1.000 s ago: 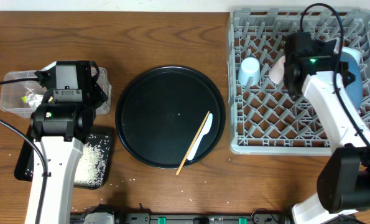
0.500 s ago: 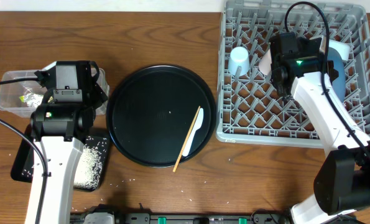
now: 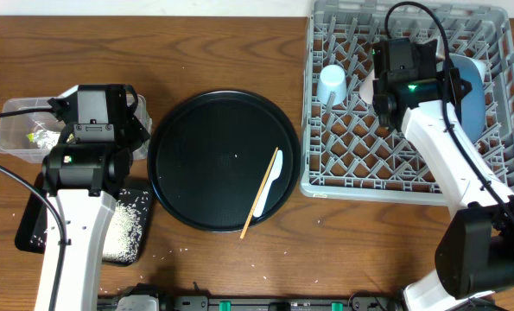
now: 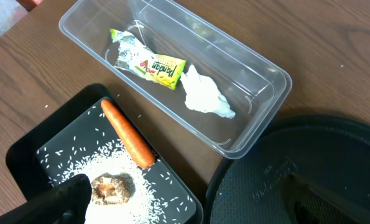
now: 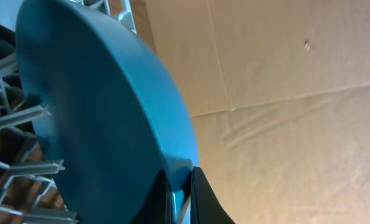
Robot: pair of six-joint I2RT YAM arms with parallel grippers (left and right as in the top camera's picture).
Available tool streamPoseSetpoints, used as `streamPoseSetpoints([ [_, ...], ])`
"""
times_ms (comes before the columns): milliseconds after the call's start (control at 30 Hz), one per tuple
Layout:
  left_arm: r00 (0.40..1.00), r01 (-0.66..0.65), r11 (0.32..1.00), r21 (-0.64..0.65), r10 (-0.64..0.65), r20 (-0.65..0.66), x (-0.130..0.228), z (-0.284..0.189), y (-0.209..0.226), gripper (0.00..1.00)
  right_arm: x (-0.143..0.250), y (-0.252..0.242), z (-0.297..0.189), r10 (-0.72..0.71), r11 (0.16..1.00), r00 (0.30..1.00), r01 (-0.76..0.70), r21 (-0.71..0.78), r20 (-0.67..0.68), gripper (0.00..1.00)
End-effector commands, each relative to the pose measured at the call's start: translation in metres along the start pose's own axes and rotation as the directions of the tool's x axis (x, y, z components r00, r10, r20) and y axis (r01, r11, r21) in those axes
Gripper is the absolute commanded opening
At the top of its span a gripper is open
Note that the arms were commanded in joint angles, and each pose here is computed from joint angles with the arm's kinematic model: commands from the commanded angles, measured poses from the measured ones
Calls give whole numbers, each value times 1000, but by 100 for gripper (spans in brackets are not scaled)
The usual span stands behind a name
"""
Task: Sort waste into correct bins and load items into the dishwasher rack
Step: 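Lower the blue plate upright into the rack's right side, then release the plate and move the right gripper back to the black tray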
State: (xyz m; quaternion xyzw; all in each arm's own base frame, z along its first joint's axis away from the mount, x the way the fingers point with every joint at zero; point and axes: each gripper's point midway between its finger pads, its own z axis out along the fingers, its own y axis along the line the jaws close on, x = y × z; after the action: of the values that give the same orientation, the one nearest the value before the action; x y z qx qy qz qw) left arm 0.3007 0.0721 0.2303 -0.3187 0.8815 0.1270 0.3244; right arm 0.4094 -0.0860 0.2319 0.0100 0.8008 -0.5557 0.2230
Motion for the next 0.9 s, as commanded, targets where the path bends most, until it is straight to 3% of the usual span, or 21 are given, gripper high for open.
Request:
streamPoseSetpoints([
  [0,1000,18,1000,-9,-18,1,-1,0,2,98,-13,-14,-16,-52,999,997,52,17,53,1],
  [400,1000,18,1000,-9,-18,1,-1,0,2,98,-22,5,-58,-219,976,966,219,13,138,1],
  [567,1000,18,1000,-9,-18,1,-1,0,2,98,-8,17,-72,-207,977,968,212,-25,142,1],
  [867,1000,18,1000,-9,-18,1,-1,0,2,98,13,86,-97,-126,886,983,173,-430,135,1],
])
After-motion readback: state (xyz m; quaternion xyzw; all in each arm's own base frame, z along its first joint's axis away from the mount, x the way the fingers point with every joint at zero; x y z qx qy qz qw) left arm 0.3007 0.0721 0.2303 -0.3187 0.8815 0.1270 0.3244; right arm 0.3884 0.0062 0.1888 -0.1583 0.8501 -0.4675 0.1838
